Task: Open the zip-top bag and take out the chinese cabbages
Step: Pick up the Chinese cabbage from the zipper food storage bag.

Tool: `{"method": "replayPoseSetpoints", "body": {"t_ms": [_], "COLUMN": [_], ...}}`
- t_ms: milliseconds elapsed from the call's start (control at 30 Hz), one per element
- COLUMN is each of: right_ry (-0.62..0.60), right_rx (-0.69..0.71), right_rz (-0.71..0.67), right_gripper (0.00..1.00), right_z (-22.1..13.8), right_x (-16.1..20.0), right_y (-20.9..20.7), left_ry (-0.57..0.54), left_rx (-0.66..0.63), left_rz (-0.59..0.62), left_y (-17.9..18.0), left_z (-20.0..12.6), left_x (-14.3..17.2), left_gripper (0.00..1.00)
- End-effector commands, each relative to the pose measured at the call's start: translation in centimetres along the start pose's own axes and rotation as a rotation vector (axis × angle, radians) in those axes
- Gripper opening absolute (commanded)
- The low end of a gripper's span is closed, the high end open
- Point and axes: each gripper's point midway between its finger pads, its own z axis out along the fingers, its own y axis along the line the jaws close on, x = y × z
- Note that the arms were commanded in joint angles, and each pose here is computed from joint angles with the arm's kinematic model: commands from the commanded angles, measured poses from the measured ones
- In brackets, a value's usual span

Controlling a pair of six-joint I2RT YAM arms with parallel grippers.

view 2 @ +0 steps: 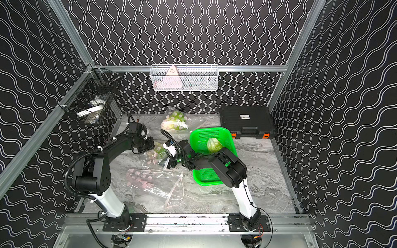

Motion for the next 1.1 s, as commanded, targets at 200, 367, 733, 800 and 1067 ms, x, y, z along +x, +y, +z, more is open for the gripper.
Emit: {"method": "replayPoseSetpoints", "body": {"t_ms": [200,367,733,800,1067], "right_ry": [-0.118,-0.107,-0.051,-0.047,-0.058], "right_rx": [0.029,0.102,0.186,0.192,0.218], "right_rz": [-0.026,-0.072,-0.157,-0.167,-0.18], "right_gripper": [0.59,0.5,0.48,0.46,0.43], "right_z": [0.9,0.3,-1.3,-1.4,-1.5], "right_x": [-0.7,-0.5,-0.9,-0.9,-1.1], "right_y": [-1.7,-2.6,-2.7,-2.8,-3.4], "left_ry": [0.088,0.086,0.082,0.082,0.085], "left_rx": [-0.046,-0.057,-0.046,-0.046,-0.046], "left_rz": [0.043,0.05,0.048,0.05,0.054], "left_y": [0.0,0.1,-0.1,-0.1,-0.2], "left_z": [0.5,0.3,0.3,0.3,0.2], "left_x": [2.4,2.4,2.2,2.3,2.2], "left_gripper": [0.0,0.0,0.0,0.0,0.0]}}
